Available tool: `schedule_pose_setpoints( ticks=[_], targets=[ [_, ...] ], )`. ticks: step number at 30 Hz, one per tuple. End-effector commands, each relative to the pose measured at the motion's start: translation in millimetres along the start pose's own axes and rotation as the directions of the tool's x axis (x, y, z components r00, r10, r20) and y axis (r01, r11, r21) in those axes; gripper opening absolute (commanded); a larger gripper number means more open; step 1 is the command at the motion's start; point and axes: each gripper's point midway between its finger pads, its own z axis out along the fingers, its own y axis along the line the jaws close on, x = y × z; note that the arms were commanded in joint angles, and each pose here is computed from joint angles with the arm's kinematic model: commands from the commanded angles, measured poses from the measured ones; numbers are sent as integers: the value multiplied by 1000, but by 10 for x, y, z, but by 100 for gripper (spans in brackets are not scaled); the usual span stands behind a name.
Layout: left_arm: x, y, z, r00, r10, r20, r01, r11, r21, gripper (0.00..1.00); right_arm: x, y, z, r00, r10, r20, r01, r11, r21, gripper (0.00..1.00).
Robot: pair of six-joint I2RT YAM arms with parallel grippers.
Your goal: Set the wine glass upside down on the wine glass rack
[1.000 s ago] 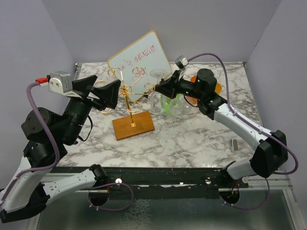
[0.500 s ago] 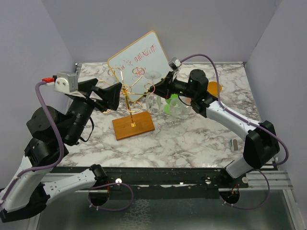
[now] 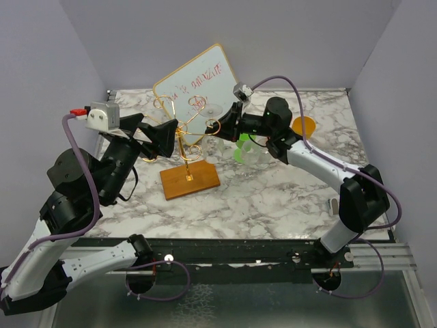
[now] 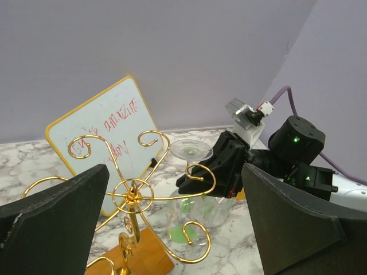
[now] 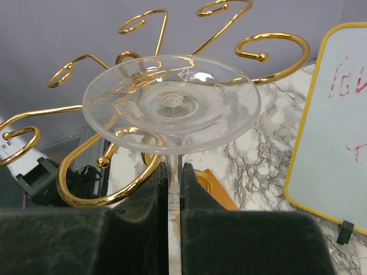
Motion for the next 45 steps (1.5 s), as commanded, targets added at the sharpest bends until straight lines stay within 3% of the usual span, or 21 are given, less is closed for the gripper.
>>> schedule_pose_setpoints(
  ticks=[1,11,28,45],
  targets=[
    [50,21,11,1000,0,-11,0,1000,-16,99,-192,225,63,998,-48,39,53,990,-130,1],
    [65,13,34,1000,8,-16,-8,1000,-17,99,-29,480,19,999,-37,-38,25,959,-281,1],
    [226,10,147,998,42,-55,-44,998,-41,99,140,384,88,995,-55,-85,30,963,-267,1],
    [288,-31,209,996,51,-73,-54,998,-34,99,153,835,-147,991,-111,-76,70,909,-410,1]
  ],
)
